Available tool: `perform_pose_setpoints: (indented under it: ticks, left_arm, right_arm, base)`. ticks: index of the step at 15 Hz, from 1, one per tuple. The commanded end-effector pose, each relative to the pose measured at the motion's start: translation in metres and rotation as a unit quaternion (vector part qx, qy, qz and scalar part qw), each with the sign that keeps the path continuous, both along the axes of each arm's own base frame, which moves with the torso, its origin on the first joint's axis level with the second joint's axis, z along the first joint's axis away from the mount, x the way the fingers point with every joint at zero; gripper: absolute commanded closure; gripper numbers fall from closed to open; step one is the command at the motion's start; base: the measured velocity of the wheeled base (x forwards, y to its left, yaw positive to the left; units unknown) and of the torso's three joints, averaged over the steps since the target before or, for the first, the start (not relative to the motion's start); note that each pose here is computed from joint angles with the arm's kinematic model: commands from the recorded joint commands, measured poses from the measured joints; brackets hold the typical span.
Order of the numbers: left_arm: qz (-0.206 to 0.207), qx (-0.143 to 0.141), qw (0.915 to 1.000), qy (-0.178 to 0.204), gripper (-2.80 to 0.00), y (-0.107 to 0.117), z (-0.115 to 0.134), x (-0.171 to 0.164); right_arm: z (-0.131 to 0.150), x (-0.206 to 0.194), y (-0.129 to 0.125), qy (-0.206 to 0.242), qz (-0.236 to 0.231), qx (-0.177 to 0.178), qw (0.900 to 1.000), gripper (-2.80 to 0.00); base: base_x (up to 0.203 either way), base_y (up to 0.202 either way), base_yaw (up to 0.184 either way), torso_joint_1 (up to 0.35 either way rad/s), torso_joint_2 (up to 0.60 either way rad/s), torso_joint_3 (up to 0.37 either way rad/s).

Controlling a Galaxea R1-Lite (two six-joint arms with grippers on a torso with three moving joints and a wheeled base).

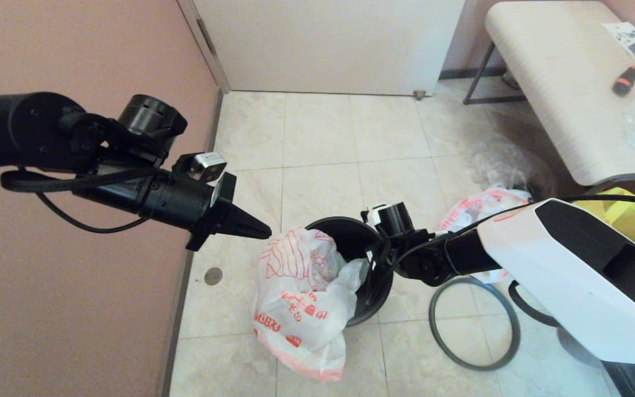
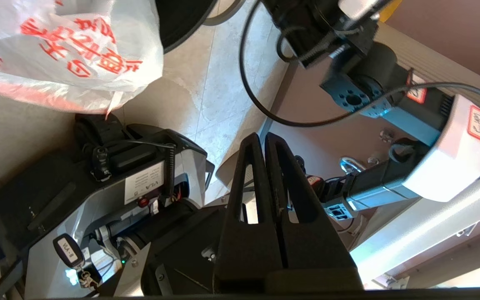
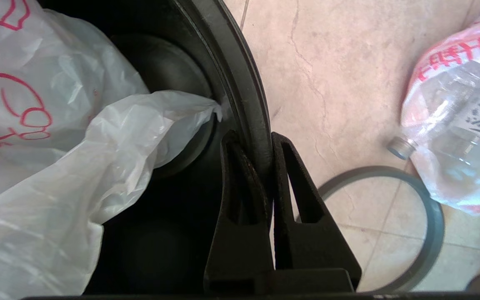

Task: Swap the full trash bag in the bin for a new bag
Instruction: Put the new garbage bag on the trash can

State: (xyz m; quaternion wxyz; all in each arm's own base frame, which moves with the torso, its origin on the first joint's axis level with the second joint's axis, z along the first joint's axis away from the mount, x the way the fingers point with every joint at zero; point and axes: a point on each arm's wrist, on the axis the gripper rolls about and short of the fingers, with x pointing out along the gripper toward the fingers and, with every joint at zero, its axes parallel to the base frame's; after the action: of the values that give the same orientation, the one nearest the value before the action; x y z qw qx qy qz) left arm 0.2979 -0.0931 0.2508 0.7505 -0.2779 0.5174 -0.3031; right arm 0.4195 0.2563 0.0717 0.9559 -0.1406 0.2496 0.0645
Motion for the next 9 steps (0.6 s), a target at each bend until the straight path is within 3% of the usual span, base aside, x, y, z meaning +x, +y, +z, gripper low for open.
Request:
perform_pose_setpoints:
  ticks: [1,2,3,9]
  left_arm:
    - [0.000,-0.001,1.0000,0.003,0.00,0.000,0.000,0.000]
    - [0.000,-0.001,1.0000,0.003,0.00,0.000,0.000,0.000]
    - [0.000,-0.002,1.0000,0.002,0.00,0.000,0.000,0.000]
    - [-0.004,0.000,0.9999,0.010,0.00,-0.002,-0.002,-0.004]
  right_arm:
    - [-0.007,0.004,0.003,0.001,-0.001,-0.002,1.000,0.00]
    - [-0.009,0.005,0.003,0.001,0.000,-0.003,1.000,0.00]
    - [-0.006,0.005,0.003,-0.001,-0.001,-0.001,1.000,-2.80]
    - [0.026,-0.045,-0.004,0.039,0.002,0.006,0.999,-2.80]
  base:
    - [0.000,0.000,0.000,0.000,0.00,0.000]
    - [0.000,0.000,0.000,0.000,0.00,0.000]
    - [0.000,0.000,0.000,0.000,0.00,0.000]
    - [0.000,0.000,0.000,0.000,0.00,0.000]
